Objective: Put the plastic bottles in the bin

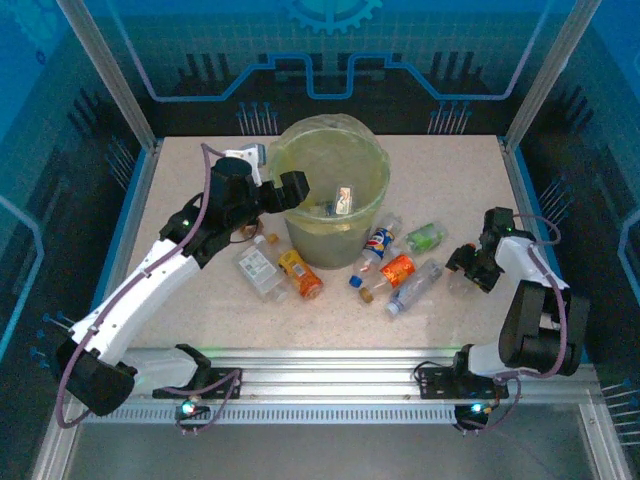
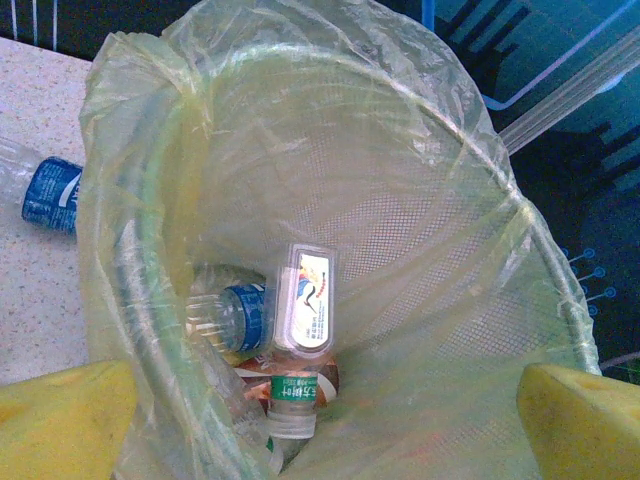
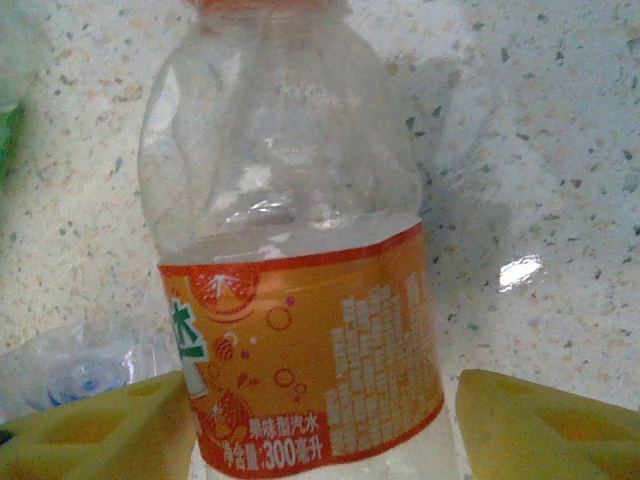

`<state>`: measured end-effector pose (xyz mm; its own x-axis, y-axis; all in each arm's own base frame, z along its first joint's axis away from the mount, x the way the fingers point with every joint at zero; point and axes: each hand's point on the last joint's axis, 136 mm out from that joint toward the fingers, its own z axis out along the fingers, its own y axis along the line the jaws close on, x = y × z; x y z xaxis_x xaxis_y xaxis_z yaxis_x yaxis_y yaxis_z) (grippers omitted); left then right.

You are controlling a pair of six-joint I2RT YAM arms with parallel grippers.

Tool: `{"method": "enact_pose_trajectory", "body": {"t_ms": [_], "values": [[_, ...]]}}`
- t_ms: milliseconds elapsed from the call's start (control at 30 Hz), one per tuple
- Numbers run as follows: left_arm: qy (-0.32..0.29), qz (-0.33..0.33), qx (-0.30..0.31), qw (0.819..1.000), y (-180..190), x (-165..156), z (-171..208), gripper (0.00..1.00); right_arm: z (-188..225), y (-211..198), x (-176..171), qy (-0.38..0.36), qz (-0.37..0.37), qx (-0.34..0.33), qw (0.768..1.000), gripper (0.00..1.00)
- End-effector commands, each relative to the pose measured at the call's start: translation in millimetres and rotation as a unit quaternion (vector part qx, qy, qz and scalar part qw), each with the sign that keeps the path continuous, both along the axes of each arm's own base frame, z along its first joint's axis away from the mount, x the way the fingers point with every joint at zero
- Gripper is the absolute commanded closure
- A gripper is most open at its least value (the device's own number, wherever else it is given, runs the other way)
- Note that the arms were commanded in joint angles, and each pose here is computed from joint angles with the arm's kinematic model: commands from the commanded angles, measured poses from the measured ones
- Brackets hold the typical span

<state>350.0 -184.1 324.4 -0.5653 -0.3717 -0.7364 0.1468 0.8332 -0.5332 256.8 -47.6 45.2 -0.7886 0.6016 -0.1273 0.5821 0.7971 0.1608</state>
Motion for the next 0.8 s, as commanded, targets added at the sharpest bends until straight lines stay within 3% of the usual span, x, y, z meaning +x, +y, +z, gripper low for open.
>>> {"method": "enact_pose_trajectory", "body": {"t_ms": [0, 233, 300, 433, 767], "values": [[0.005, 0.005, -0.004, 1.000, 1, 3, -5, 0.01, -10, 0, 0, 0.005, -0.005, 0.018, 1.000, 0.28], [0.009, 0.006, -0.006, 1.000, 2, 4, -6, 0.01, -23, -5, 5, 0.021, -0.005, 0.018, 1.000, 0.26], [0.010, 0.005, -0.005, 1.000, 1, 4, -7, 0.01, -26, -6, 7, 0.025, -0.005, 0.019, 0.999, 0.28], [0.013, 0.009, -0.005, 1.000, 3, 5, -9, 0.01, -29, -5, 9, 0.028, -0.004, 0.023, 0.999, 0.43], [0.019, 0.011, -0.005, 1.000, 5, 7, -13, 0.01, 5, -11, 9, -0.004, -0.006, -0.005, 1.000, 0.51]]}}
